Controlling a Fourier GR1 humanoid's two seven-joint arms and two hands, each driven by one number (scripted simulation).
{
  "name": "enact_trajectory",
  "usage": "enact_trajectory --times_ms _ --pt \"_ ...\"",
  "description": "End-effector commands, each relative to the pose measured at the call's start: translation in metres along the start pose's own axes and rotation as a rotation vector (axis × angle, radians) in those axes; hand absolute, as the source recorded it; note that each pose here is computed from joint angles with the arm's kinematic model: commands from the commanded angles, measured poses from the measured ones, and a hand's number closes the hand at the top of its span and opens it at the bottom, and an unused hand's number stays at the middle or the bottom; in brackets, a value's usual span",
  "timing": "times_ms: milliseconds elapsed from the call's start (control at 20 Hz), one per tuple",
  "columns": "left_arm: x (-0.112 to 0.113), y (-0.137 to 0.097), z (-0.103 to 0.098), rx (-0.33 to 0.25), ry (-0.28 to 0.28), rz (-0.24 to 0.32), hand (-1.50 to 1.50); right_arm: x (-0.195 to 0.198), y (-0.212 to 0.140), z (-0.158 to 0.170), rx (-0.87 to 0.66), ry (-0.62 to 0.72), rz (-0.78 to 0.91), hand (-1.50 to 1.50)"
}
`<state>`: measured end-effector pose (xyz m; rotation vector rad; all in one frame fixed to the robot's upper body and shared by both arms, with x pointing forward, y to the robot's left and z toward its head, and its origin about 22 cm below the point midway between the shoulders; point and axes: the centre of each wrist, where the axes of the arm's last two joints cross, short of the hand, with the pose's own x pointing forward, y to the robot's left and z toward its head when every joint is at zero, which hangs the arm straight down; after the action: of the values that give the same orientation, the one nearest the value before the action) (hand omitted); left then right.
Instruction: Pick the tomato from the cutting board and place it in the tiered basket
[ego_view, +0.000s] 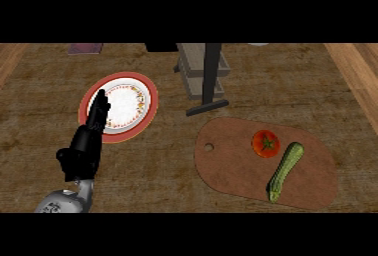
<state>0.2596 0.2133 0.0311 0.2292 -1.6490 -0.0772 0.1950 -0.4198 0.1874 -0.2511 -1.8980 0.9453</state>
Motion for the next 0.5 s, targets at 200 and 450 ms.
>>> enact_trajectory --times_ms 200,450 --pt "-0.009 -0.005 0.001 -0.018 -0.023 0.002 0.00 0.071 0.059 -0.011 0.099 0.139 0.355 -1.50" --pt "0.011 -0.019 -0.008 -0.041 -0.011 0.007 0.00 0.102 0.098 -0.024 0.108 0.200 0.373 -1.50"
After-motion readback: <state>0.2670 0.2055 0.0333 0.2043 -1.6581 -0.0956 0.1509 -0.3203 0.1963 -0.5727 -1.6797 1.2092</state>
